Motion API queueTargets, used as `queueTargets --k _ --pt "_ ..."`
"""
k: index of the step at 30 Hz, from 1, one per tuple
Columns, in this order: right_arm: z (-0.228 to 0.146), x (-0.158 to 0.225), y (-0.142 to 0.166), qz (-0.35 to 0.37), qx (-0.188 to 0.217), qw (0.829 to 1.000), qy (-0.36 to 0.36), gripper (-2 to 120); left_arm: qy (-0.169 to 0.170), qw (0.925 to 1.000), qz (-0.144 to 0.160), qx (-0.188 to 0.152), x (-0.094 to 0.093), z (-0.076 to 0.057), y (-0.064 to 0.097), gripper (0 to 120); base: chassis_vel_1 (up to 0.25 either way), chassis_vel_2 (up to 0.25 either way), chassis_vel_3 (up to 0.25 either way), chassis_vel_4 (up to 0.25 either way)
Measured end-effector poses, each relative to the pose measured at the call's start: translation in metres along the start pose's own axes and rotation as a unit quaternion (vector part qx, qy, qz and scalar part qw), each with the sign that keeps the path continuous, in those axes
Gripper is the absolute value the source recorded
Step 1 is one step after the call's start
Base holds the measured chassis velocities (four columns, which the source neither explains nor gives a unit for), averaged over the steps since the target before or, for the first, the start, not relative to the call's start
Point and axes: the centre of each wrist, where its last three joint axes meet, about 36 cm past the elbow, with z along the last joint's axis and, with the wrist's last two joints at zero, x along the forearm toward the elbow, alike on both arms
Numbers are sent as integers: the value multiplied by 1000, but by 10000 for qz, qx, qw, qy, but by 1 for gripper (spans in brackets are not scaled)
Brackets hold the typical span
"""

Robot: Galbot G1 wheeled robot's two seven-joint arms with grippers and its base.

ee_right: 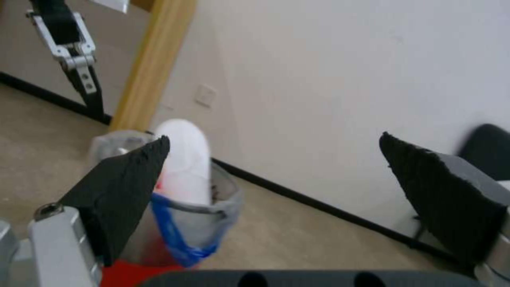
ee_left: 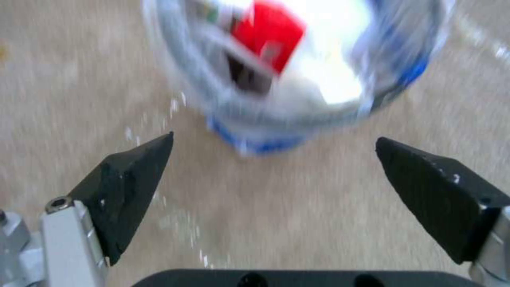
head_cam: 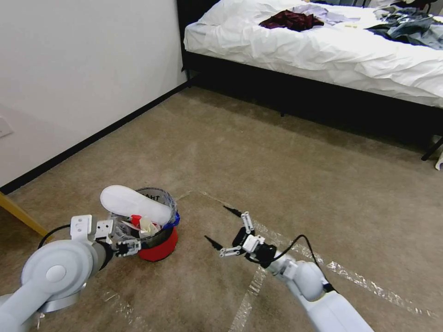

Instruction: Pick up the trash bin and place the garbage on the floor into it.

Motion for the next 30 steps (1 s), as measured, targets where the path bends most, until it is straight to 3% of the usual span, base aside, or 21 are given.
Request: queueTargets --k 1,2,4,6,7,8,10,11,13,14,15,16,17,19,20,21,24,26,27,29,30 --pt "-4 3 -3 75 22 10000 9 100 -211 9998 41 -48 1 3 1 100 0 0 0 0" --pt "-4 3 -3 75 22 10000 9 100 -211 9998 41 -48 1 3 1 100 0 0 0 0" --pt "-13 12 -8 291 71 9995 51 100 -754 9970 108 -124 4 10 6 100 0 0 0 0" --pt "-16 15 -10 387 85 9992 65 100 -930 9955 113 -168 5 13 8 100 0 0 0 0" --pt "-21 20 -12 574 108 9983 89 100 -1297 9912 128 -232 6 20 9 100 0 0 0 0" --pt "-21 20 -12 574 108 9983 89 100 -1297 9912 128 -232 6 20 9 100 0 0 0 0" --pt "-32 33 -15 958 161 9951 188 100 -1882 9812 247 -336 3 29 10 100 0 0 0 0" --pt "-32 33 -15 958 161 9951 188 100 -1882 9812 247 -336 3 29 10 100 0 0 0 0" --pt "-43 45 -15 1359 202 9901 276 100 -2535 9660 292 -418 -1 41 11 100 0 0 0 0" --pt "-43 45 -15 1359 202 9901 276 100 -2535 9660 292 -418 -1 41 11 100 0 0 0 0" --pt "-47 48 -14 1553 191 9872 307 100 -2819 9579 239 -482 -3 46 13 100 0 0 0 0" --pt "-47 48 -14 1553 191 9872 307 100 -2819 9579 239 -482 -3 46 13 100 0 0 0 0" --pt "-51 52 -10 1784 132 9833 329 100 -3154 9471 90 -593 -4 54 16 100 0 0 0 0" --pt "-56 55 -6 2030 64 9786 334 100 -3486 9349 -104 -655 -4 66 16 100 0 0 0 0" --pt "-56 55 -6 2030 64 9786 334 100 -3486 9349 -104 -655 -4 66 16 100 0 0 0 0" --pt "-60 57 -2 2156 18 9759 336 100 -3719 9250 -242 -742 -4 77 16 100 0 0 0 0" --pt "-62 57 0 2230 -4 9743 325 100 -3826 9200 -298 -796 -3 84 15 100 0 0 0 0" --pt "-70 55 10 2466 -129 9686 304 100 -3977 9121 -441 -891 -1 105 7 100 0 0 0 0" --pt "-70 55 10 2466 -129 9686 304 100 -3977 9121 -441 -891 -1 105 7 100 0 0 0 0" --pt "-78 59 18 2656 -171 9633 343 100 -4116 9055 -552 -873 2 122 -2 100 0 0 0 0" --pt "-78 59 18 2656 -171 9633 343 100 -4116 9055 -552 -873 2 122 -2 100 0 0 0 0"
